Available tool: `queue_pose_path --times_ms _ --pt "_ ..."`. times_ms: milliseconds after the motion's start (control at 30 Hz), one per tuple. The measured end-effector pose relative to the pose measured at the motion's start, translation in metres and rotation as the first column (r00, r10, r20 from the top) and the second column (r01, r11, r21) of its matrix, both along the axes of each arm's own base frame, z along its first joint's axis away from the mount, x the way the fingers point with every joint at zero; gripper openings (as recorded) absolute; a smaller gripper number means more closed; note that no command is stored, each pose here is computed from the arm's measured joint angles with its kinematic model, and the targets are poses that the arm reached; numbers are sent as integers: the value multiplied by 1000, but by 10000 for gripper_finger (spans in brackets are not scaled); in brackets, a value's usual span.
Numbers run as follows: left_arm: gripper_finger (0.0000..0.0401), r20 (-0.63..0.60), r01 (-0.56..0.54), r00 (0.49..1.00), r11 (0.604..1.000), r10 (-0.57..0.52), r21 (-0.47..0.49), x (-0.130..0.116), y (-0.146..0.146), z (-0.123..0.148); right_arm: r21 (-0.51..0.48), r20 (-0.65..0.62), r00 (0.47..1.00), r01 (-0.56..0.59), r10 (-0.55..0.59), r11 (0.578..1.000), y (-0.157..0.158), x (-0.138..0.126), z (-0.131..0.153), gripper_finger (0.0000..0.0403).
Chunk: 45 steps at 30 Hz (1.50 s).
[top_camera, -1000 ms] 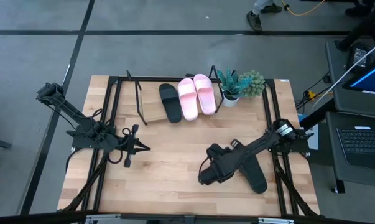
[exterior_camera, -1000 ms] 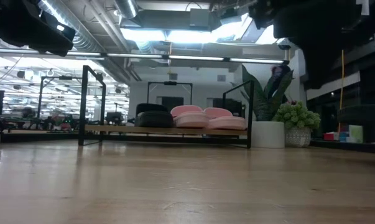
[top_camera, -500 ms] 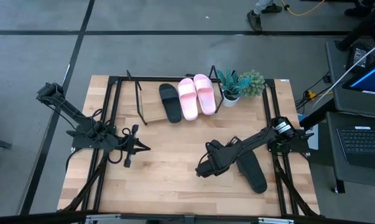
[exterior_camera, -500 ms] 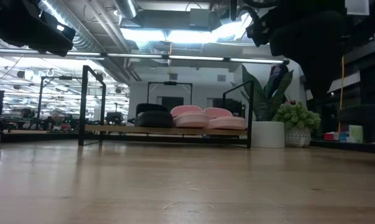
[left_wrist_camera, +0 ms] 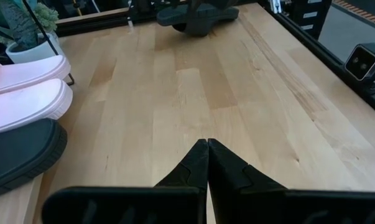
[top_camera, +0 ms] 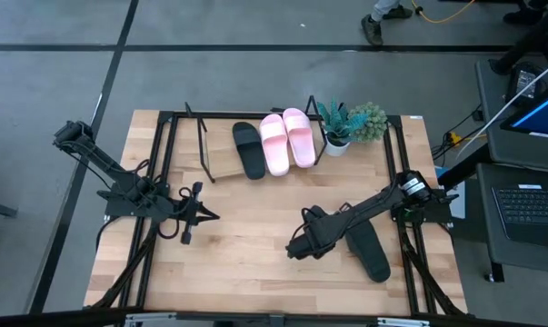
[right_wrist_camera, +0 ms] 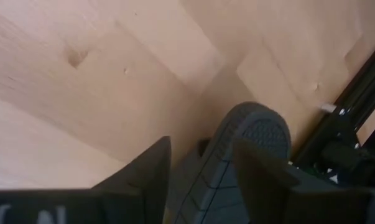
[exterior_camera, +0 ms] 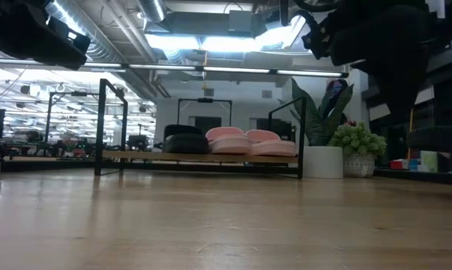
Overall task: Pick and place slides into the shelf
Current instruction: Put the black slide on the shelf
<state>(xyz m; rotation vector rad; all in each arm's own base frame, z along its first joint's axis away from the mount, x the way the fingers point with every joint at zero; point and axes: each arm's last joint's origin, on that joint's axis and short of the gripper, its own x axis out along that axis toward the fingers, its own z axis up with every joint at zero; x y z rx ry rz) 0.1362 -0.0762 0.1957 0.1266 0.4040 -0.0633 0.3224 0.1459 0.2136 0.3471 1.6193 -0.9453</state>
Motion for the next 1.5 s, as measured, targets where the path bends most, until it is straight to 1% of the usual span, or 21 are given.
queue_pose_path --times_ms 167,367,533,633,800,867,1000,1167,1267,1333,1400,1467,1500 --pt "0 -6 -2 1000 1000 2 0 0 0 -1 7 -3 1000 -1 1 1000 3 -1 0 158" --pt "0 -6 -2 1000 1000 2 -2 0 0 0 -1 3 1000 4 -4 1000 7 -3 0 157" --pt "0 -6 -2 1000 1000 2 -1 0 0 0 7 17 1000 -20 20 1000 15 -5 3 149" --pt "0 -5 -2 1000 1000 2 -2 0 0 0 11 75 996 -49 48 999 17 -3 18 118" --pt "0 -4 -2 1000 1000 2 -3 0 0 0 -32 231 966 -113 117 993 12 -11 59 28" --pt "0 -4 -3 1000 1000 3 -3 0 0 0 -50 276 951 -128 137 991 9 -18 72 9" --pt "0 -4 -3 1000 1000 3 -5 0 0 0 -106 329 928 -150 177 983 -3 -36 89 9" --pt "0 -4 -3 1000 1000 3 -4 0 0 0 -121 317 931 -149 180 981 -23 -72 91 6" --pt "0 -3 -3 1000 1000 3 -5 0 0 0 -113 329 933 -117 148 987 -37 -100 90 4" --pt "0 -3 -3 1000 1000 3 -5 0 0 0 -90 374 919 -96 123 991 -47 -118 89 4" --pt "0 -3 -3 1000 1000 3 -5 0 0 0 -36 438 893 -98 103 995 -55 -135 88 4" --pt "0 -2 -3 1000 1000 3 -6 0 0 0 28 507 855 -144 110 989 -63 -150 87 4" --pt "0 0 -3 1000 1000 3 -7 0 0 0 60 551 827 -171 110 983 -66 -157 86 4"
